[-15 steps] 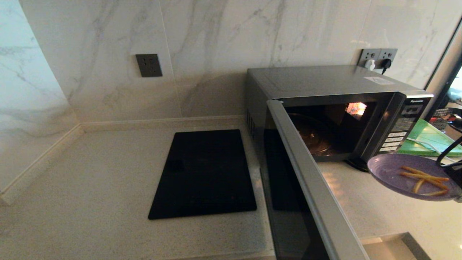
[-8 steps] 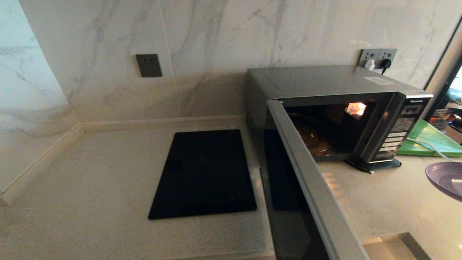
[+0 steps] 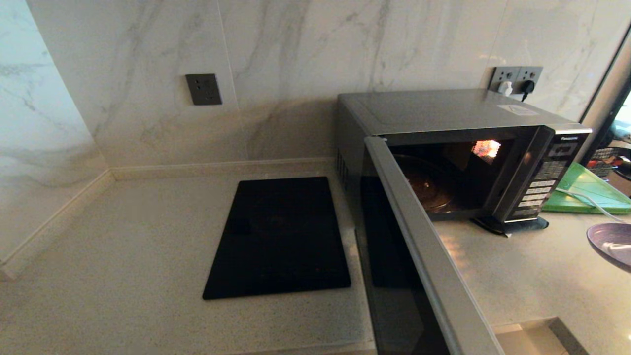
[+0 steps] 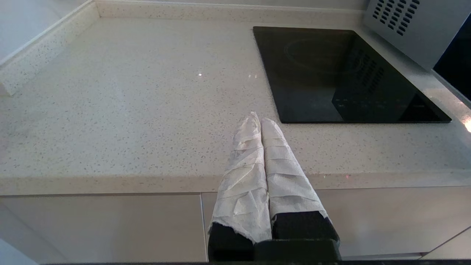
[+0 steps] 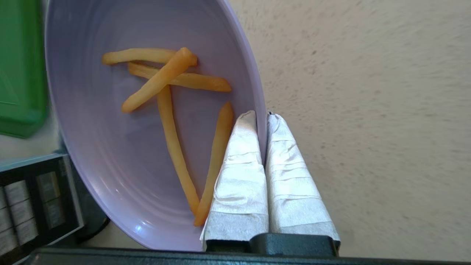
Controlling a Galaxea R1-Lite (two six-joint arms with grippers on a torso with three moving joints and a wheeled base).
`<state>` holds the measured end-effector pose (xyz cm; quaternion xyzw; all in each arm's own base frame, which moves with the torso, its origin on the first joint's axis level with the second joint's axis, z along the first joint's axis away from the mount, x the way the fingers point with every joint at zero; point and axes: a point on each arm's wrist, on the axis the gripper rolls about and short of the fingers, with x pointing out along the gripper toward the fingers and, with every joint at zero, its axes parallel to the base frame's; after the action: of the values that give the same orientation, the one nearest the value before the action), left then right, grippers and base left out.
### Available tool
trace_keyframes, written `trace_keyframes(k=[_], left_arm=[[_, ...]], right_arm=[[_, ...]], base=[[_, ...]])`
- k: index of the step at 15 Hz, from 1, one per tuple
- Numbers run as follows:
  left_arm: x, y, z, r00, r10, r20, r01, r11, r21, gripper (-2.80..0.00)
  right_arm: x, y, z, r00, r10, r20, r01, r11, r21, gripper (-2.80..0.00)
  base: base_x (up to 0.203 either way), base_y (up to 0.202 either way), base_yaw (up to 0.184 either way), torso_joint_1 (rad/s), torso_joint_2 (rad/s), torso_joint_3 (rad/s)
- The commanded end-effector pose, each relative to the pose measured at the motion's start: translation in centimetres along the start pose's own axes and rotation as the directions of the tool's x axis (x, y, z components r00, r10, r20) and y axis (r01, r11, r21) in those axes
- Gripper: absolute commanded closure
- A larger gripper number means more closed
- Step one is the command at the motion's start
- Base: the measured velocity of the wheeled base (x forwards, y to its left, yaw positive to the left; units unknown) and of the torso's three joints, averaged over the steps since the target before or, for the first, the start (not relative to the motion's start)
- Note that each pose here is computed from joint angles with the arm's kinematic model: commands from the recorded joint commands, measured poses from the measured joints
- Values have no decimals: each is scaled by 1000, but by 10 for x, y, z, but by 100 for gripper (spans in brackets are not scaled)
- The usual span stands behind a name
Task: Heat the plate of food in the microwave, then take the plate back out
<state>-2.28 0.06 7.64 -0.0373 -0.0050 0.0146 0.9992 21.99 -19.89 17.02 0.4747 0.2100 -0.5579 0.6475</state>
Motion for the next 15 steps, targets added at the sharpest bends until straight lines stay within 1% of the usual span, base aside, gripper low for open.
trace_keyframes(k=[1, 4, 8, 11, 15], left_arm=[[0, 0, 0, 1000, 1, -1, -1, 1000, -1, 0], [0, 0, 0, 1000, 1, -1, -1, 1000, -2, 0], [0, 0, 0, 1000, 1, -1, -1, 1000, -1, 0], [0, 0, 0, 1000, 1, -1, -1, 1000, -2, 0], [0, 0, 0, 1000, 1, -1, -1, 1000, -1, 0]], right_arm=[[32, 6, -4, 997, -55, -47, 54, 998, -25, 0], [58, 15, -5, 997, -48, -63, 45, 998, -43, 0], [86, 18, -4, 994, -81, -79, 78, 996, -43, 0], [96, 19, 1, 993, -91, -77, 88, 995, -35, 0], [100, 16, 4, 992, -98, -77, 95, 995, -43, 0]], base=[[0, 0, 0, 0, 0, 0], [0, 0, 0, 0, 0, 0], [0, 0, 0, 0, 0, 0], [0, 0, 0, 0, 0, 0], [0, 0, 0, 0, 0, 0]])
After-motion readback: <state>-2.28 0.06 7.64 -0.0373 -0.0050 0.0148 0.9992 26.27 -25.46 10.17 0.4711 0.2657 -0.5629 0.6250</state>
